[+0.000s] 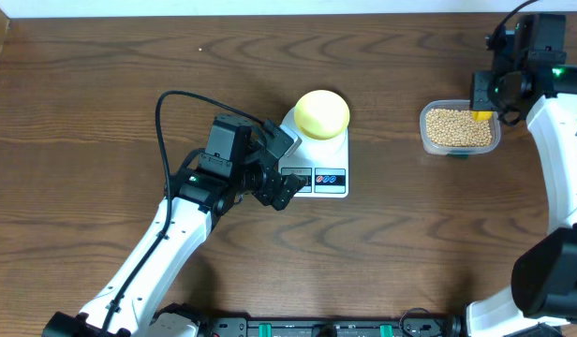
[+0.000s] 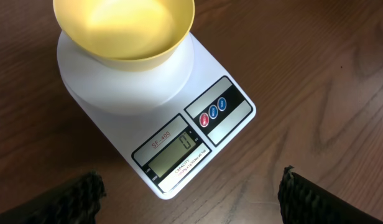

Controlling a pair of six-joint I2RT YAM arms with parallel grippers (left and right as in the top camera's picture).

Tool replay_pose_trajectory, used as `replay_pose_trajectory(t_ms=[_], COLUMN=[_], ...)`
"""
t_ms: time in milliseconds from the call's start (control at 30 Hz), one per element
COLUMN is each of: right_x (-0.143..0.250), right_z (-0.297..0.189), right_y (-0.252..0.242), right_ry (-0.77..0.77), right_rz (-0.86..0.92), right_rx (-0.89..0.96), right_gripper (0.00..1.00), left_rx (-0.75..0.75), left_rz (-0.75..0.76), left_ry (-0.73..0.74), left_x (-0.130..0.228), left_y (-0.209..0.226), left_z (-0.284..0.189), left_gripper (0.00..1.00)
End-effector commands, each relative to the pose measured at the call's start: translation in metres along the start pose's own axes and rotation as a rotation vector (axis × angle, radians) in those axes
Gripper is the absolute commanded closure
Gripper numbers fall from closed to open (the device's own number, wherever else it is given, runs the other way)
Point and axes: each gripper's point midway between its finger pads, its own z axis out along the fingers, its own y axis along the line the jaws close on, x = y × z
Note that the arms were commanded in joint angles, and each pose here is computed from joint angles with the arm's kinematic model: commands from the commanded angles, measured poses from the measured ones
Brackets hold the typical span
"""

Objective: Scoop item into bowl and weigh 50g on scale
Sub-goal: 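Lower the scoop into the soybeans with the right gripper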

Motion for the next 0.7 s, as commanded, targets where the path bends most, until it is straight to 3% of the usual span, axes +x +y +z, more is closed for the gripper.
replay_pose_trajectory(t_ms=[0,667], right_x=[0.014,0.048], right_z=[0.017,0.057], right_y=[-0.008,-0.011], right_ry=[0.066,0.22], right_rz=[0.057,0.04], right_rx=[0.025,0.052], right_gripper=[0.99,0.99], left_rx=[0.017,0.017], left_rz=[0.005,0.006], left_ry=[0.012,0.012], left_x=[0.005,0.005], left_y=[-0.001,-0.001], left_z=[0.003,0.003], left_gripper=[0.08,0.08])
